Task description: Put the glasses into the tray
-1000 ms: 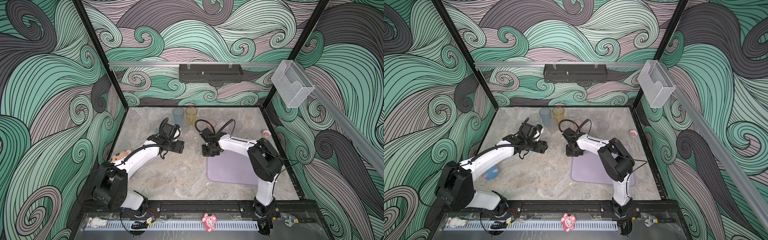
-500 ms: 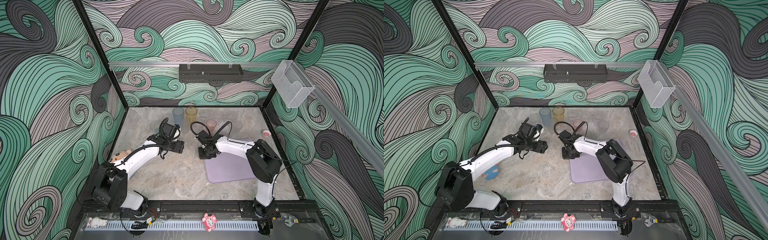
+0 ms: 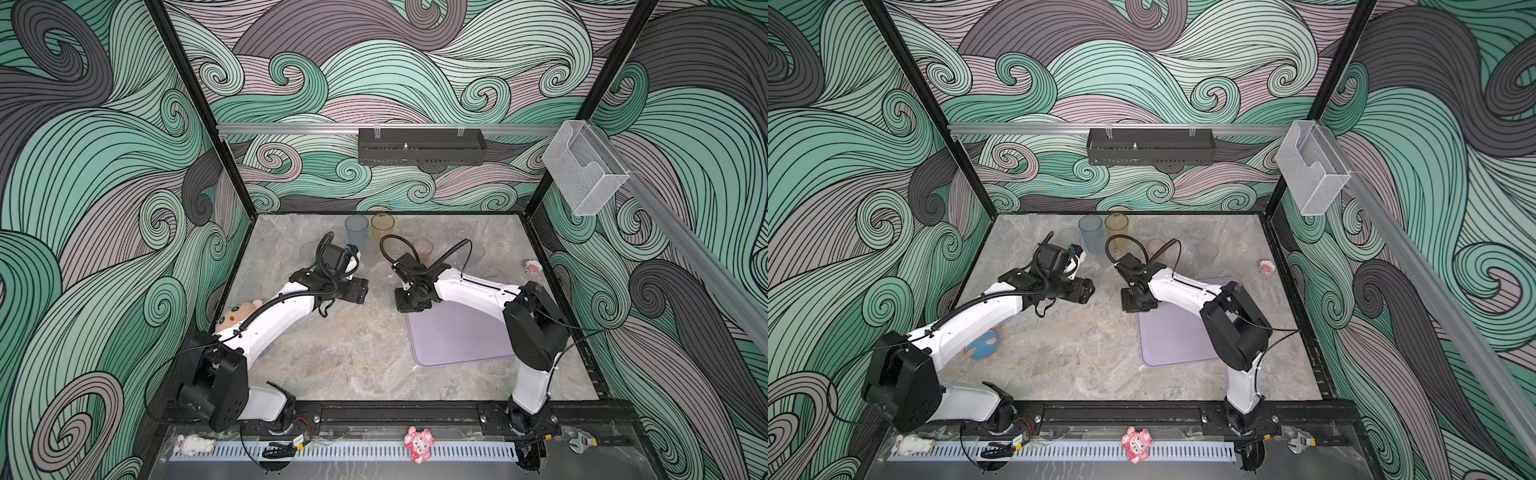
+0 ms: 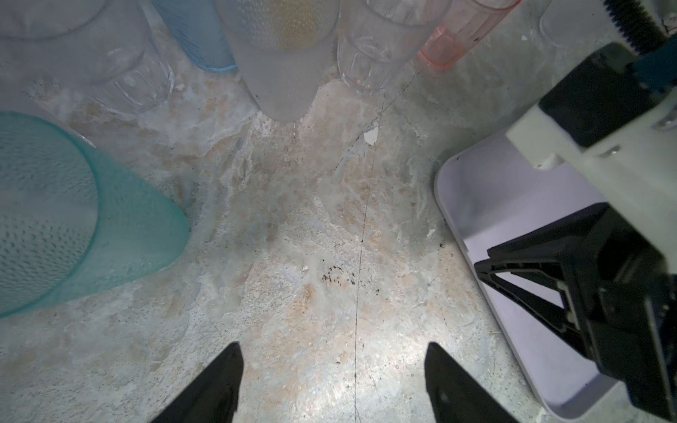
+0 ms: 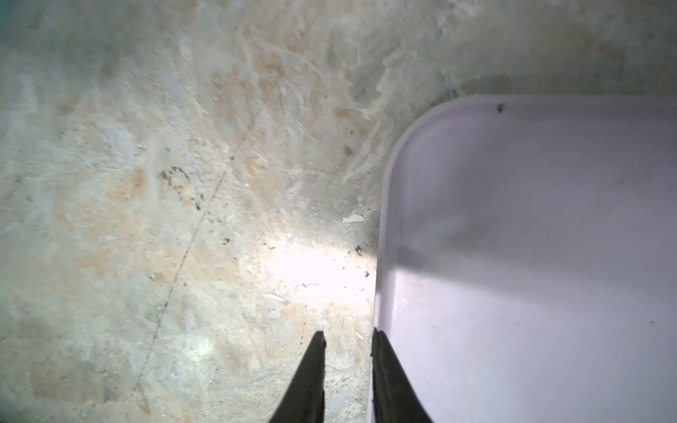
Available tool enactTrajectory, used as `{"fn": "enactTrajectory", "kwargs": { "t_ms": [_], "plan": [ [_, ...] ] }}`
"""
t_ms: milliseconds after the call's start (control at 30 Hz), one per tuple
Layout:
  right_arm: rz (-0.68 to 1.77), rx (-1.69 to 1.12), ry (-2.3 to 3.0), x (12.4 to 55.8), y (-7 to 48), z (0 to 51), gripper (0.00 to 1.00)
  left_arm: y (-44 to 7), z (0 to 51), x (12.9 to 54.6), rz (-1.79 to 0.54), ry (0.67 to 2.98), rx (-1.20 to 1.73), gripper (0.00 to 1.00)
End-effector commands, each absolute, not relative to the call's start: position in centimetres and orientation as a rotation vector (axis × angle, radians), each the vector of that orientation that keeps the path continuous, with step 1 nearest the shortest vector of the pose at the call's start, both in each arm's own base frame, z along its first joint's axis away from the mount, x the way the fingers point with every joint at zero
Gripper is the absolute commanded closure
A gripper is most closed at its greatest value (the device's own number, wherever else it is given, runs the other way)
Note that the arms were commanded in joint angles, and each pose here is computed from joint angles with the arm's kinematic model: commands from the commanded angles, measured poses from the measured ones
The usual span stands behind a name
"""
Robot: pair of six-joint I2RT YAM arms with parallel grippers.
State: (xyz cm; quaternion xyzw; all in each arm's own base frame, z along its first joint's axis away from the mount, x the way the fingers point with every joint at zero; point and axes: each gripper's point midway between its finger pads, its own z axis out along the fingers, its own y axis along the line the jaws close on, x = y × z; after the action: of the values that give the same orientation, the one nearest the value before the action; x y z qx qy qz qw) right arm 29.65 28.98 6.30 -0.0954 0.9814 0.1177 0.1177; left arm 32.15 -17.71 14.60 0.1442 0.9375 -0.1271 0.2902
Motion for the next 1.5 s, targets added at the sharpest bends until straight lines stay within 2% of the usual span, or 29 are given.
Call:
{"fn": "enactTrajectory", "kwargs": {
  "t_ms": [0,600,933,1467],
  "plan": [
    [0.334,-0.280,2.831,30.3,28.5,8.5,0.75,-18.0,17.5,32.4,-0.363,2.435,0.392,0.20],
    [0.356,-0.220,2.788,31.2,27.3,13.3,0.66,-17.5,20.0,31.5,-0.384,2.368,0.385,0.20],
    [0.327,-0.214,2.792,30.6,26.3,12.9,0.60,-17.2,20.9,31.0,-0.393,2.334,0.379,0.20],
    [0.329,-0.213,2.734,30.8,24.3,14.9,0.59,-17.6,22.0,31.8,-0.396,2.324,0.377,0.20]
  ]
}}
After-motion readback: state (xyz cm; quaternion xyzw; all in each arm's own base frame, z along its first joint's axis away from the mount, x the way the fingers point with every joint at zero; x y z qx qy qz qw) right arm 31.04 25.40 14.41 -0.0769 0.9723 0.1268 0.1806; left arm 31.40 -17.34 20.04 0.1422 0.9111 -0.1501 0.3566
